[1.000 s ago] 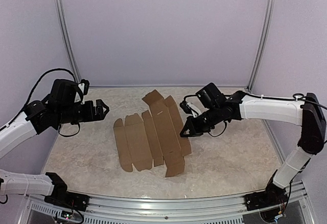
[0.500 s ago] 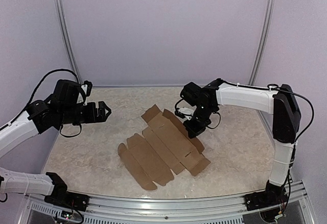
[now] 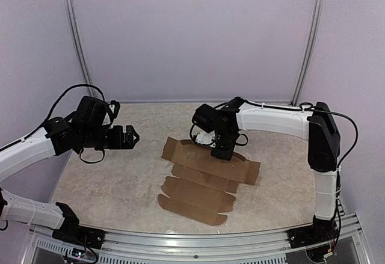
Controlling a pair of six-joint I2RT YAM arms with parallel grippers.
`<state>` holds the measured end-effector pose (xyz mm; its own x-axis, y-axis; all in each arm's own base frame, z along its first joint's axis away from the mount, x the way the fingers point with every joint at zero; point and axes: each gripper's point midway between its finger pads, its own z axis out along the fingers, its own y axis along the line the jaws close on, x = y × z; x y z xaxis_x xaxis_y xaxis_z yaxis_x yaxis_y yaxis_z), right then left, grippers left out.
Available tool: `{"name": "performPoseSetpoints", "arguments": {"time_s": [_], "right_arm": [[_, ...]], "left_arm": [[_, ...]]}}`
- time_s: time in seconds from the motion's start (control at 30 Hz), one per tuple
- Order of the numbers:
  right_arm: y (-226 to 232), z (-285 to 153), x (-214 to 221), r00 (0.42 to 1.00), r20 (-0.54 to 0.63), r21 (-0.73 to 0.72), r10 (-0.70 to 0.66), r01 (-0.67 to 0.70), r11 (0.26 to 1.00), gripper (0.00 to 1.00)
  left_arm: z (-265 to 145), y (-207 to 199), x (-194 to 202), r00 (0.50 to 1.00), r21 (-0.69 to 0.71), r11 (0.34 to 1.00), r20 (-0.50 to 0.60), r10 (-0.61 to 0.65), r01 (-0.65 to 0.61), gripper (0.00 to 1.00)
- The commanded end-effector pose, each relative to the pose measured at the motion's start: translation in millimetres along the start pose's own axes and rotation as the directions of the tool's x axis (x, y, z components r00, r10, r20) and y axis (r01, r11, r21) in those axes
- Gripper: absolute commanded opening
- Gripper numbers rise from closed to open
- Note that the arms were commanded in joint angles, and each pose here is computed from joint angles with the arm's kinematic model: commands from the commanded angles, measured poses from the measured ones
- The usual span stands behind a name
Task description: Fold the paper box
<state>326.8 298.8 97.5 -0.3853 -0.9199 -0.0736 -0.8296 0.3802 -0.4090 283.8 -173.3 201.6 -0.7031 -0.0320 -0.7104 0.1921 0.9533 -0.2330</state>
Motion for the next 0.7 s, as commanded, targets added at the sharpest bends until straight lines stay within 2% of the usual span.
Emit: {"name": "performPoseSetpoints", "arguments": {"time_s": [0.0, 0.17, 0.27, 0.33, 0.47, 0.57, 0.67], "right_arm": [[-18, -6, -19, 0.987, 0.005, 0.159, -0.163, 0.16, 0.974, 0.0], [-14, -20, -38, 0.978, 0.051, 0.181, -0.201, 0.189, 0.965, 0.0], [-10, -30, -46, 0.975, 0.096, 0.181, -0.201, 0.182, 0.966, 0.0], [-11, -36, -49, 0.974, 0.112, 0.19, -0.197, 0.174, 0.966, 0.0], [-6, -46, -51, 0.971, 0.126, 0.202, -0.201, 0.173, 0.964, 0.0], [-2, -53, -53, 0.97, 0.139, 0.212, -0.2, 0.168, 0.963, 0.0], [0, -63, -55, 0.967, 0.167, 0.218, -0.192, 0.154, 0.964, 0.0]], "left_arm": [[0, -15, -10, 0.999, 0.037, 0.999, 0.031, -0.008, 0.007, 0.99], [5, -38, -9, 0.999, 0.123, 0.992, 0.021, -0.035, 0.032, 0.99], [2, -52, -15, 0.998, 0.188, 0.981, 0.037, -0.058, 0.05, 0.95], [1, -60, -21, 0.995, 0.222, 0.973, 0.055, -0.081, 0.067, 0.88], [1, -76, -34, 0.991, 0.286, 0.954, 0.06, -0.117, 0.096, 0.57], [3, -88, -40, 0.991, 0.323, 0.941, 0.048, -0.128, 0.106, 0.28], [10, -93, -44, 0.99, 0.321, 0.94, 0.035, -0.135, 0.117, 0.02]]}}
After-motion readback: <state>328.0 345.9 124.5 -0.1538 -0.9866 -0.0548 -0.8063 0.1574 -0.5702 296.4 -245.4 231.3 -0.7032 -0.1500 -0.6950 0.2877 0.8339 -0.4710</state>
